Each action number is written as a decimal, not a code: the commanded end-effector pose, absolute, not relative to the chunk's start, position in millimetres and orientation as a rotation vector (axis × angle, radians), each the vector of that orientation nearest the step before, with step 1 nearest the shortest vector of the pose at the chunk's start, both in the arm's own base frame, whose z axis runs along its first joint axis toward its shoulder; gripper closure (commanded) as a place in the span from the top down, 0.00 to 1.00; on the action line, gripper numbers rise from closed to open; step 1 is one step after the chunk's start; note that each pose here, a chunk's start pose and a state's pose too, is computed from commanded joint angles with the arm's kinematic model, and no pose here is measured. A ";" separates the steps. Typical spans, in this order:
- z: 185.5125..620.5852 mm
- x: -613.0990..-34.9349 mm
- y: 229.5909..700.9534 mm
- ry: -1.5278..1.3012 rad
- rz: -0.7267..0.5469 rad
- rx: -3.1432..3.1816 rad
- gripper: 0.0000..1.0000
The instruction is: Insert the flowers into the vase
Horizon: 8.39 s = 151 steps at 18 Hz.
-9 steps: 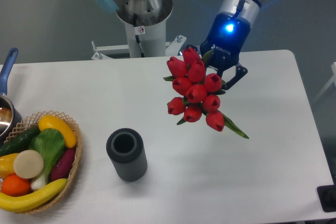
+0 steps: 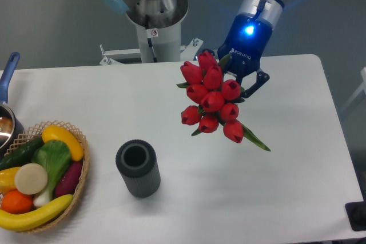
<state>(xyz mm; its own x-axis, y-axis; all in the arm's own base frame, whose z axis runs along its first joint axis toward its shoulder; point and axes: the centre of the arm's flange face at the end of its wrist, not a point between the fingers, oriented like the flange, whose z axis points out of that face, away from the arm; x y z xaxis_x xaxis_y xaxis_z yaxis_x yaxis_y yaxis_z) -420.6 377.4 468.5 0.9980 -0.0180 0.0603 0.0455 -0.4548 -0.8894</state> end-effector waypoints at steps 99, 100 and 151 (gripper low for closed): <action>242.7 -362.8 493.9 0.305 -0.555 -1.617 0.72; 243.5 -363.5 493.3 0.305 -0.553 -1.617 0.79; 488.1 -445.4 194.3 0.997 0.405 -2.765 1.00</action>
<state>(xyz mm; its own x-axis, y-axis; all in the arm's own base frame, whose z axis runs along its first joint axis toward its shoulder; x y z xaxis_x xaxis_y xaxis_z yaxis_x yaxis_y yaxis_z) -445.4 194.3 488.1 0.7388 -0.5981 -0.3106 -0.6453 -0.7606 -0.0704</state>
